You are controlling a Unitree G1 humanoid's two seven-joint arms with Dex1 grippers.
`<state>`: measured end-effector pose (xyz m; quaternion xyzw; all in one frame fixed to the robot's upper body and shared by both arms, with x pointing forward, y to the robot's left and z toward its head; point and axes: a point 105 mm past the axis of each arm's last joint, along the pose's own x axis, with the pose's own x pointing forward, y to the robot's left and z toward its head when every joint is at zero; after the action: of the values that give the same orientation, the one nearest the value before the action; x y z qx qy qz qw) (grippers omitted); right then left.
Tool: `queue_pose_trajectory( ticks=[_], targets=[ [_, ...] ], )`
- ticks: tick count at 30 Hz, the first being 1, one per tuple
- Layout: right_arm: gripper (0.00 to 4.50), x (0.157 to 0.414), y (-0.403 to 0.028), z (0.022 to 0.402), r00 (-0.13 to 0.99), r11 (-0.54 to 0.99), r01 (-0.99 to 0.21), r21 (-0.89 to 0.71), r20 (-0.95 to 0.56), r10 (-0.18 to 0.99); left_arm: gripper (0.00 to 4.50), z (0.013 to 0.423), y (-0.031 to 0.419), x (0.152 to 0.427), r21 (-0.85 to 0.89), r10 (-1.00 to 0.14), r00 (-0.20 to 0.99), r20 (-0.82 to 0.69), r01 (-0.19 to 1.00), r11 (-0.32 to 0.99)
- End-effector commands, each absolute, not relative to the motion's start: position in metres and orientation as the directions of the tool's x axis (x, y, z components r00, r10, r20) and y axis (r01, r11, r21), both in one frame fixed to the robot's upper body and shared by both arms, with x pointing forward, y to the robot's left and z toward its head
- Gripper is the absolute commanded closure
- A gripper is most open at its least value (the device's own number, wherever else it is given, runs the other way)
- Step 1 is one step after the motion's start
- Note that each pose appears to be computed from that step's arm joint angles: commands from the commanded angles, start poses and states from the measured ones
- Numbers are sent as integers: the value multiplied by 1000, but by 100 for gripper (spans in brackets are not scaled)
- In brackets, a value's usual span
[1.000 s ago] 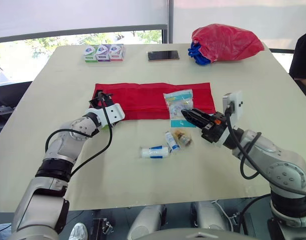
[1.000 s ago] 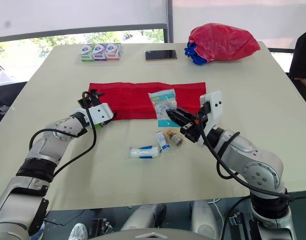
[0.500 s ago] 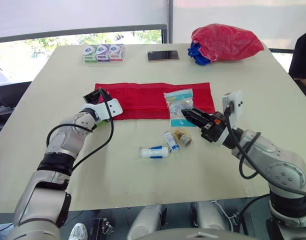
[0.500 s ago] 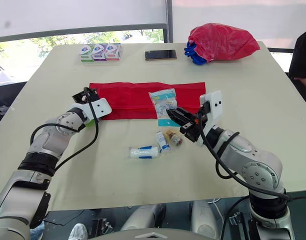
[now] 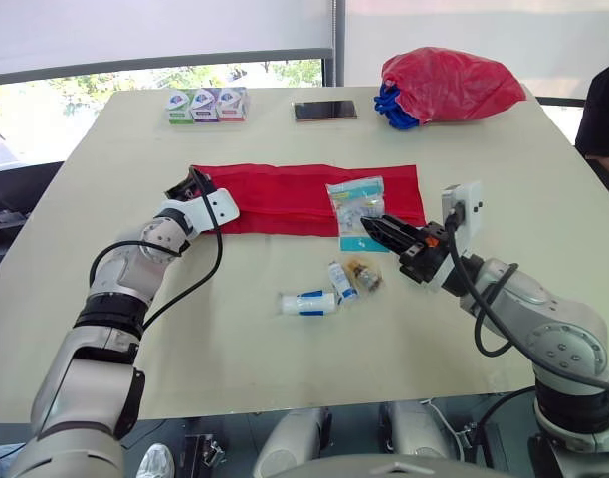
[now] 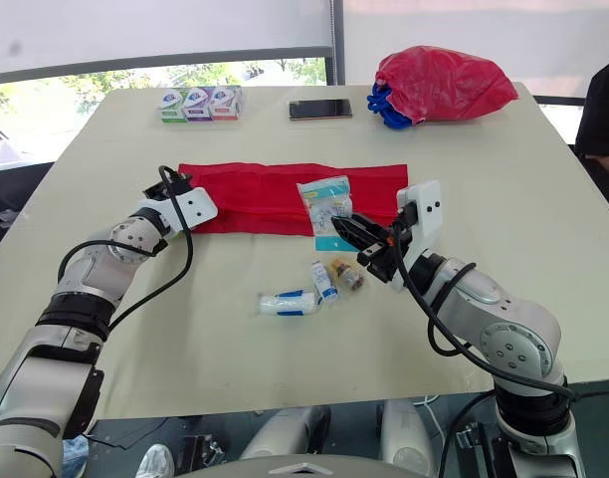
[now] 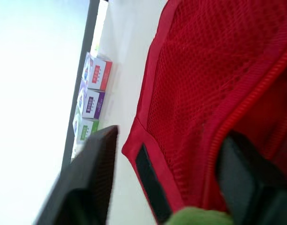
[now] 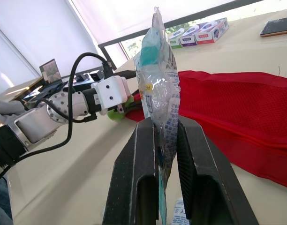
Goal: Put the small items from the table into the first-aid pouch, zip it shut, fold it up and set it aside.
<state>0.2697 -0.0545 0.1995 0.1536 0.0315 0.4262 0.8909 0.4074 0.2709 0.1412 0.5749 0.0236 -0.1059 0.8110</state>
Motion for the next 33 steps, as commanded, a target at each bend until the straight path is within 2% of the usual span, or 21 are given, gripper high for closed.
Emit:
queue_pose_trajectory(
  ticks=[1,2,4,11,15,20,25,27,33],
  targets=[
    [446,264,-53,212,622,575,-771,273,130,772,314,158,275,403,927,-163,981,-106,157,340],
    [446,264,-53,211,621,575,-771,274,129,773,367,157,276,401,925,-164,980,-111,163,342],
    [446,264,-52,211,620,573,-772,274,127,774,443,156,276,399,920,-168,979,-113,167,354],
    [446,265,-51,210,615,568,-775,275,126,778,443,151,255,393,887,-262,952,-159,254,385],
    [446,265,-50,210,613,566,-777,275,127,780,443,141,220,385,840,-367,905,-217,365,402],
    [446,265,-50,209,615,568,-775,276,126,778,443,131,187,377,762,-443,855,-268,470,446],
    [446,266,-52,208,626,582,-767,269,120,770,443,113,138,358,633,-559,756,-341,624,457],
    [446,267,-54,207,633,589,-762,271,115,766,443,112,128,353,613,-581,733,-353,650,449],
    [446,279,-64,172,695,662,-654,366,-54,717,443,119,111,352,530,-627,682,-378,714,457]
  ],
)
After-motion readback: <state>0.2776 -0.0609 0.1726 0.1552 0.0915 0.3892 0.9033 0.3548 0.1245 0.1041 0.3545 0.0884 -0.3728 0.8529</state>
